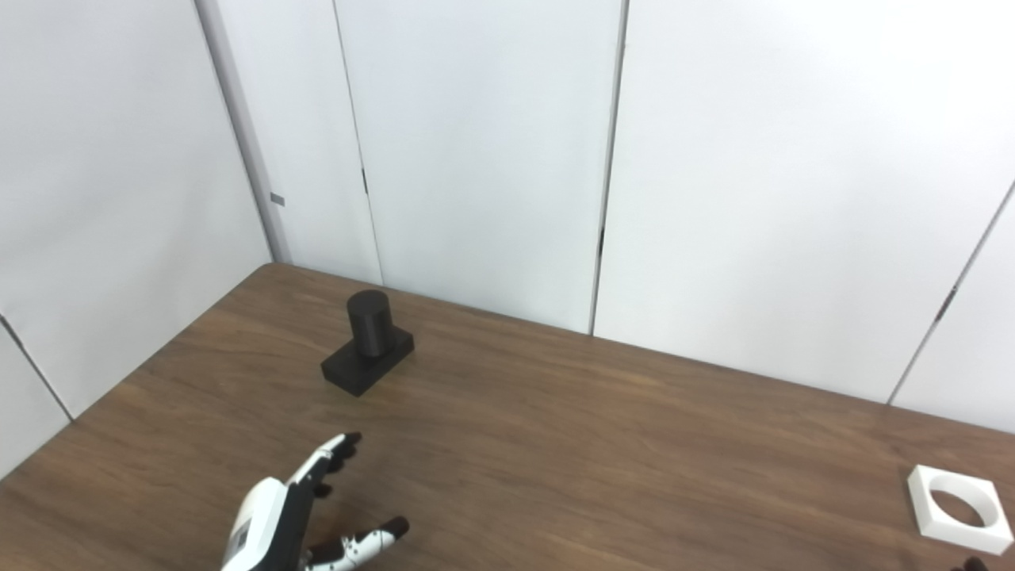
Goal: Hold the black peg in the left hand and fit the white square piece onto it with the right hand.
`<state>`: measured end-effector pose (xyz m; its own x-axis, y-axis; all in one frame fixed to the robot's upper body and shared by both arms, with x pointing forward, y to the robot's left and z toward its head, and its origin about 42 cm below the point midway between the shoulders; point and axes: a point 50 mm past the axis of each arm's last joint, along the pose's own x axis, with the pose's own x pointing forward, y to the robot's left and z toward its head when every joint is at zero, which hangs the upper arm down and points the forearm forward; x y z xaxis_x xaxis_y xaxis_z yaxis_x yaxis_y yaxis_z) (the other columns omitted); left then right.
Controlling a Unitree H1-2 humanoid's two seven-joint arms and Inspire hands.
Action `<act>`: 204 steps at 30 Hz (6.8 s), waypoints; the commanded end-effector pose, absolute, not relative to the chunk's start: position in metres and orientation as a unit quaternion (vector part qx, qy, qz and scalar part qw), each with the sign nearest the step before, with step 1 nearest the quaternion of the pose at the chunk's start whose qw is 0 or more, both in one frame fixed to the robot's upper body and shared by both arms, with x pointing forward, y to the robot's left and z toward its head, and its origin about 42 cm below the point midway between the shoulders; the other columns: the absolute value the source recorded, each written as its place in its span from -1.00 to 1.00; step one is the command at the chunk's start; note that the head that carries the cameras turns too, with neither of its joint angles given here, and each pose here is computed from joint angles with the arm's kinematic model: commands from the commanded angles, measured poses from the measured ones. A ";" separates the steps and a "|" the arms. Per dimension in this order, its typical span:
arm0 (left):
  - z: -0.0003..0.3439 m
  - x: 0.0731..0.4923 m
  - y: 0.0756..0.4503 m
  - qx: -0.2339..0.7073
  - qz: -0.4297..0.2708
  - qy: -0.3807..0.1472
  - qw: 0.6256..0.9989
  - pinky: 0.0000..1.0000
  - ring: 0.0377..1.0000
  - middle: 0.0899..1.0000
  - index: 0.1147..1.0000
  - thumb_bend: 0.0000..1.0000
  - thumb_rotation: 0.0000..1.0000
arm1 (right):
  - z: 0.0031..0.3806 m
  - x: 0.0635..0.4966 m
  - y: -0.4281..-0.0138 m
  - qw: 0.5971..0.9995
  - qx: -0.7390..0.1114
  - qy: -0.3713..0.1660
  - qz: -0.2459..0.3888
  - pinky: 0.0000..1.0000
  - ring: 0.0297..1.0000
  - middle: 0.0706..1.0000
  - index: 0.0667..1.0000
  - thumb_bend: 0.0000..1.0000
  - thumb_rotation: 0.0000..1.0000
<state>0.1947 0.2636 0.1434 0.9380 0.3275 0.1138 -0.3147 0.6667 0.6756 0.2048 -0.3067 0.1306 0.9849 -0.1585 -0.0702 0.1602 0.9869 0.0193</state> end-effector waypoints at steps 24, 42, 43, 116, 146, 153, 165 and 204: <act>0.165 0.293 0.311 0.464 0.256 0.039 0.847 0.97 0.94 0.93 0.84 1.00 0.40 | 0.122 0.150 -0.323 0.992 -0.048 0.083 -0.083 1.00 1.00 1.00 1.00 0.25 1.00; 0.174 0.335 0.328 0.478 0.277 0.025 0.833 0.98 0.95 0.93 0.81 0.94 0.33 | 0.124 0.147 -0.320 0.992 -0.049 0.084 -0.079 1.00 1.00 1.00 1.00 0.18 1.00; 0.175 0.338 0.328 0.478 0.278 0.024 0.833 0.99 0.96 0.93 0.81 0.94 0.30 | 0.124 0.147 -0.319 0.992 -0.049 0.083 -0.078 1.00 1.00 1.00 1.00 0.18 1.00; 0.169 0.425 0.346 0.515 0.317 0.040 0.795 1.00 0.72 0.57 -0.03 0.68 -0.37 | 0.134 0.142 -0.311 0.992 -0.050 0.094 -0.071 1.00 1.00 0.96 1.00 0.54 1.00; 0.171 0.336 0.301 0.489 0.161 -0.104 0.851 1.00 0.86 0.63 -0.16 0.04 -0.87 | 0.136 0.145 -0.297 0.993 -0.036 0.087 -0.071 1.00 1.00 0.90 1.00 0.36 1.00; 0.175 0.295 0.268 0.478 0.092 -0.125 0.865 1.00 0.87 0.66 -0.16 0.04 -0.88 | 0.142 0.145 -0.292 0.993 -0.053 0.085 -0.066 1.00 1.00 0.90 0.99 0.43 1.00; 0.151 0.221 0.226 0.435 -0.017 -0.092 0.895 1.00 0.86 0.64 -0.17 0.04 -0.89 | 0.155 0.139 -0.282 0.992 -0.063 0.088 -0.061 1.00 1.00 1.00 1.00 0.22 1.00; 0.138 0.189 0.223 0.491 -0.282 -0.064 0.822 0.97 0.83 0.59 -0.16 0.04 -0.90 | 0.190 0.149 -0.261 0.991 -0.100 0.058 -0.063 1.00 1.00 0.87 0.99 0.04 1.00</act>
<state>0.1938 0.2199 0.1413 0.8605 -0.4972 -0.1111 0.3525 0.4238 0.8343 0.1921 -0.2601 0.2006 0.9952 -0.0974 -0.0117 0.0932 0.9759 -0.1971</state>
